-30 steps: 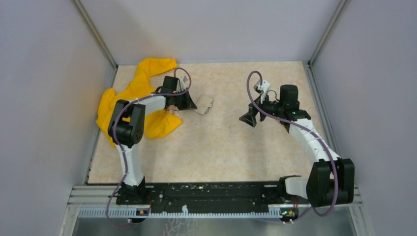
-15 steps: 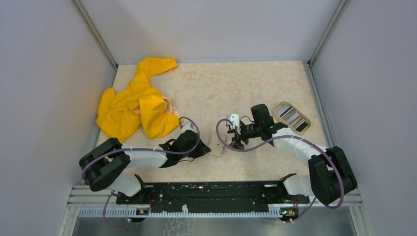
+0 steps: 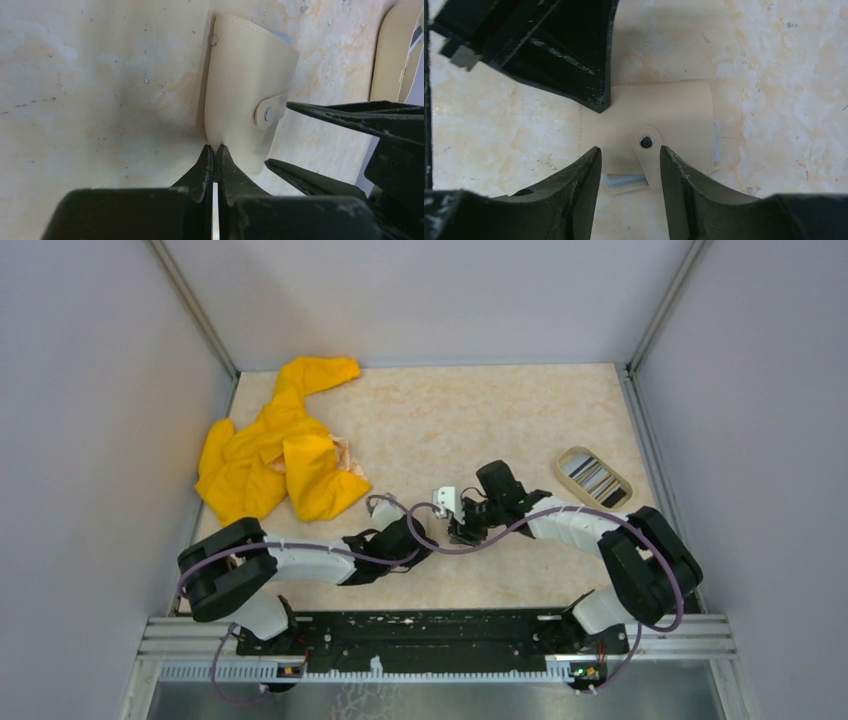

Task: Put the credit cards into the card holder
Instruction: Move the card holder to the center of the board, then open the card holder at the center of the board.

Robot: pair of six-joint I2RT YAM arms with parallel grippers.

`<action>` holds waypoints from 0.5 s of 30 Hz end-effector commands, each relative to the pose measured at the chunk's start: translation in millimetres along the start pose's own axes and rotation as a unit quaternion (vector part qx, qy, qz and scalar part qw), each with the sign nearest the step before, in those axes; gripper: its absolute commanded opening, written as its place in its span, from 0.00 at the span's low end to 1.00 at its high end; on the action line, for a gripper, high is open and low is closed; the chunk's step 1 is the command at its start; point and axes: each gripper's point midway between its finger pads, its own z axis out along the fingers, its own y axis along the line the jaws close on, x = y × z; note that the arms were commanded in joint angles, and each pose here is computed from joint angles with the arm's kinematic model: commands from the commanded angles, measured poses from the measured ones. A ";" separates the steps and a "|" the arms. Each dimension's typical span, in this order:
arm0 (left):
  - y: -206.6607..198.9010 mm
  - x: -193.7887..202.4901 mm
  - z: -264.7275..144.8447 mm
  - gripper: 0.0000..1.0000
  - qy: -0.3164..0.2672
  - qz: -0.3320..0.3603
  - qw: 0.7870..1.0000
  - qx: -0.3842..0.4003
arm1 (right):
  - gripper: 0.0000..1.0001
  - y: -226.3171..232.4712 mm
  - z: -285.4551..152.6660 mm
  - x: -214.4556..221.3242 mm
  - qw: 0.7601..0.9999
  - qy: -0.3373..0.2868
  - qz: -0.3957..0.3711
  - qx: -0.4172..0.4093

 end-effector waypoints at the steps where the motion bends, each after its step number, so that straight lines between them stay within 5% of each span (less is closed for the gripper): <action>1: 8.2 8.0 4.3 0.00 0.002 -0.005 1.000 -0.022 | 0.47 -25.1 6.9 -17.4 0.999 0.005 -0.021 0.041; 9: -2.6 19.6 6.7 0.00 0.021 0.007 1.000 -0.007 | 0.46 -30.8 13.7 -8.6 0.998 0.036 -0.014 0.054; 15: -3.4 14.7 3.4 0.00 0.009 0.013 1.000 -0.004 | 0.32 -32.8 16.2 7.9 0.995 0.081 -0.009 0.050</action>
